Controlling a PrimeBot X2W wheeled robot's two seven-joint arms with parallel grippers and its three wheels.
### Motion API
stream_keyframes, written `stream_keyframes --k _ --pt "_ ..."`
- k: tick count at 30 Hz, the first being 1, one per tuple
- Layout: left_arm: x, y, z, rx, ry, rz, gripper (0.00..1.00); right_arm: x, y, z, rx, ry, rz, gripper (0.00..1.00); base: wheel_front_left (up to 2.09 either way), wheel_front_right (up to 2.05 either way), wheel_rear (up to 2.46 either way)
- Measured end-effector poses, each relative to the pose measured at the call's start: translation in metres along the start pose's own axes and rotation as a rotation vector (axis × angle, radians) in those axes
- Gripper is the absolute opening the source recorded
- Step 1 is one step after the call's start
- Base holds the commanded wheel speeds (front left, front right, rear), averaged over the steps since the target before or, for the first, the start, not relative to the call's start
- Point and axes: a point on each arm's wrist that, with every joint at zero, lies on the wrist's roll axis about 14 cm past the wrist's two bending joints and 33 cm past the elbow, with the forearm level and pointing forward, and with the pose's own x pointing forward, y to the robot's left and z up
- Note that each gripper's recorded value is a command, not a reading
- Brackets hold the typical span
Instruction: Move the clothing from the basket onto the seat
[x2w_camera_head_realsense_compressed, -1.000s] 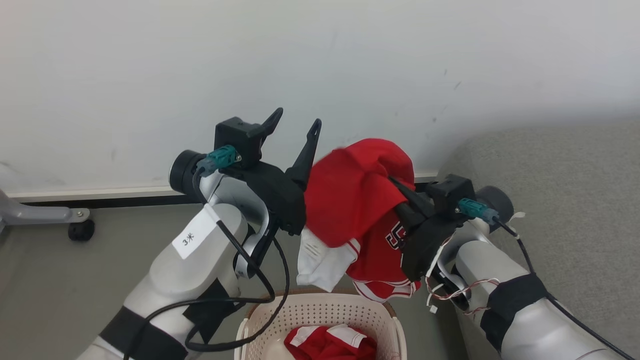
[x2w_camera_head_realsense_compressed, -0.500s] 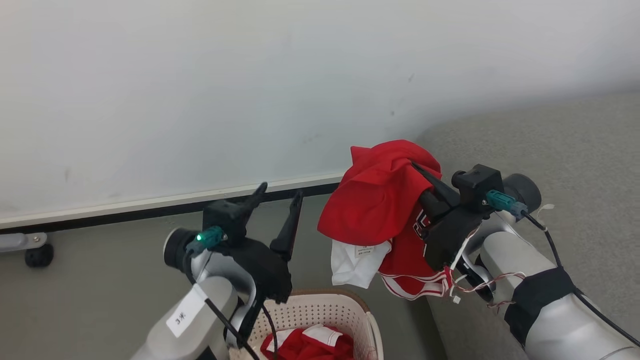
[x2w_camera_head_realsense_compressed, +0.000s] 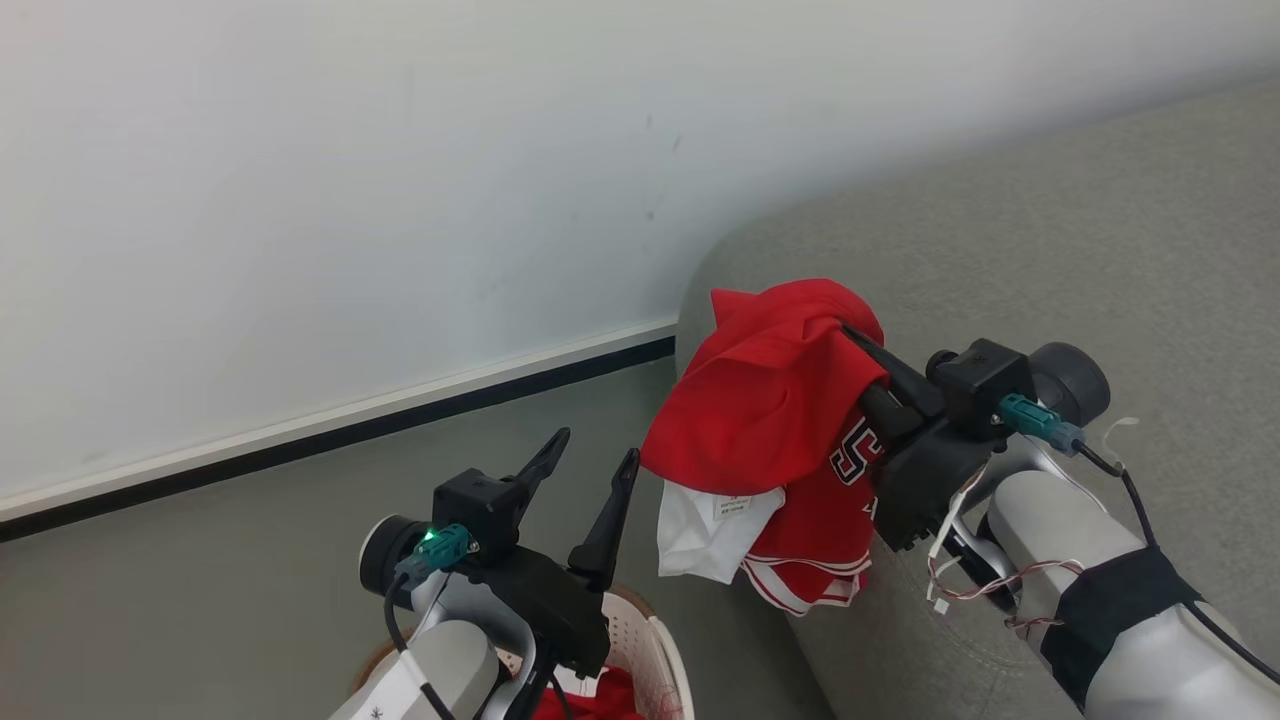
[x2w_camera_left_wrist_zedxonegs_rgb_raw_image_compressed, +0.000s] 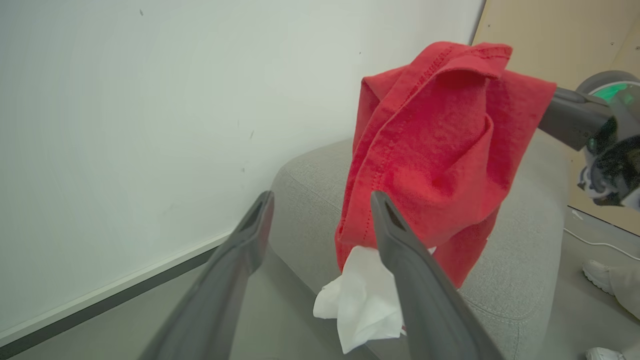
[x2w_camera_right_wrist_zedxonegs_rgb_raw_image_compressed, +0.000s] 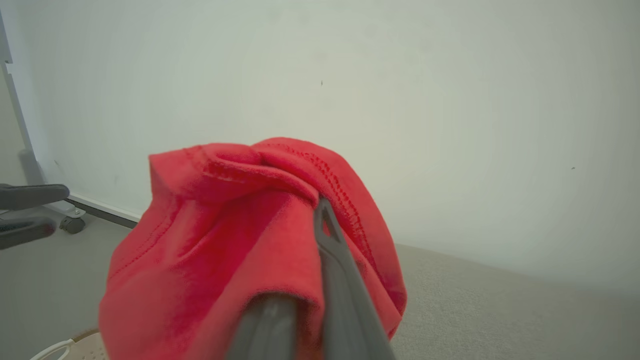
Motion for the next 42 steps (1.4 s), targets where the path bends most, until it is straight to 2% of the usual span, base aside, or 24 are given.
stream_keyframes --k 11,17,27,34,39,42 --pt "0.022 -0.056 -0.013 -0.014 0.01 -0.173 1.0 -0.052 -0.068 0.009 -0.063 -0.016 -0.193 0.0 0.0 0.0 0.0" --pt "0.031 -0.066 -0.03 -0.023 0.037 -0.228 1.0 -0.058 -0.102 0.022 -0.109 -0.033 -0.264 0.0 0.0 0.0 0.0" --pt "0.047 -0.052 -0.052 -0.005 0.05 -0.261 1.0 -0.018 -0.164 0.067 -0.185 -0.115 -0.34 0.0 0.0 0.0 0.0" --pt "0.056 -0.028 -0.06 -0.014 0.04 -0.243 1.0 0.016 -0.211 0.085 -0.248 -0.104 -0.394 0.0 0.0 0.0 0.0" --pt "0.058 -0.012 -0.065 0.004 0.032 -0.23 1.0 0.034 -0.236 0.085 -0.261 -0.083 -0.434 0.0 0.0 0.0 0.0" --pt "0.062 -0.002 -0.07 0.008 0.038 -0.223 1.0 0.043 -0.255 0.074 -0.231 -0.057 -0.473 0.0 0.0 0.0 0.0"
